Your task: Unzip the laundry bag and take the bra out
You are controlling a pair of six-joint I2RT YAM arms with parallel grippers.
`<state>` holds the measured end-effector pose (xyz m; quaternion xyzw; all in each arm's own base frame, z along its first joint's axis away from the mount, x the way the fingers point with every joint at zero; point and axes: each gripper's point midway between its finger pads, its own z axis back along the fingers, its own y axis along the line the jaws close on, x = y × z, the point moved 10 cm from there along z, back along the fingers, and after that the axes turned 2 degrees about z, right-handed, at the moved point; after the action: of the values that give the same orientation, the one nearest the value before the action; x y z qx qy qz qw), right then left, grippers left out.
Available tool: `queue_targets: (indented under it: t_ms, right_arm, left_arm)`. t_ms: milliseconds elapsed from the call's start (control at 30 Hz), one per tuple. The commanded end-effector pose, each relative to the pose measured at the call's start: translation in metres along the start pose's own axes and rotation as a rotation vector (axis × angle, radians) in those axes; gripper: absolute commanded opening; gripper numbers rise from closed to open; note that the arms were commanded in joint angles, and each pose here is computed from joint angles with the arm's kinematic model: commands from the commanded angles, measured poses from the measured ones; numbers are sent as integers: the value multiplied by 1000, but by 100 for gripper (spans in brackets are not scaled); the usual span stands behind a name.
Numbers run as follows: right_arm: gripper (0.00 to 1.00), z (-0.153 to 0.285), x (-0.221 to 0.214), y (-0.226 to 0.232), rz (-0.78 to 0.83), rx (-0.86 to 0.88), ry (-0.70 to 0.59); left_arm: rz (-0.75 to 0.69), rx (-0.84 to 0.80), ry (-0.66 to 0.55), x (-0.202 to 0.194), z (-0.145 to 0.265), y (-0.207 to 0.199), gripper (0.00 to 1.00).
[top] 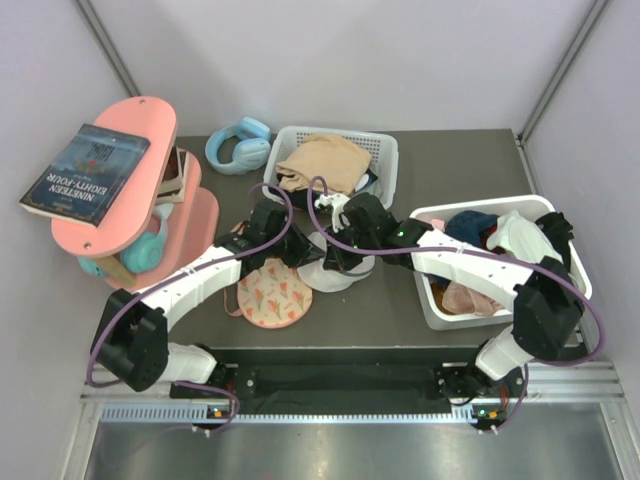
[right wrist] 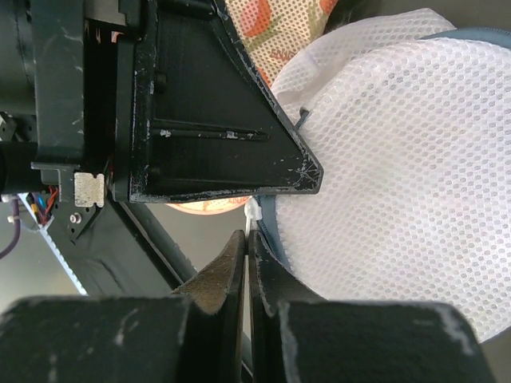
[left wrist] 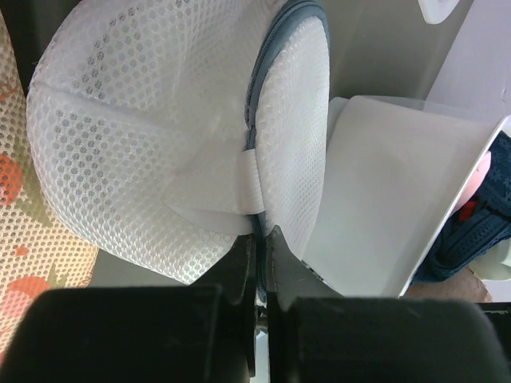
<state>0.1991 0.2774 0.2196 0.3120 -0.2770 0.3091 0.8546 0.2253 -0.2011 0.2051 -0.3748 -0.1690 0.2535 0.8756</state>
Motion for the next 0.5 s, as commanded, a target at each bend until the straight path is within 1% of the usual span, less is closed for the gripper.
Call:
queue_targets:
  t_ms: [0, 267, 467]
  right_arm:
    - [0, 12, 19, 14, 53, 36, -89]
    - [0, 15, 13, 11, 41, 2, -78]
    - [0, 22, 0, 2, 14, -44, -72]
  left_arm:
    - [-31, -53, -25, 5, 0, -13, 0]
    - [-45, -40, -57, 11, 3, -11, 0]
    - [-27, -34, -105, 28, 14, -4, 0]
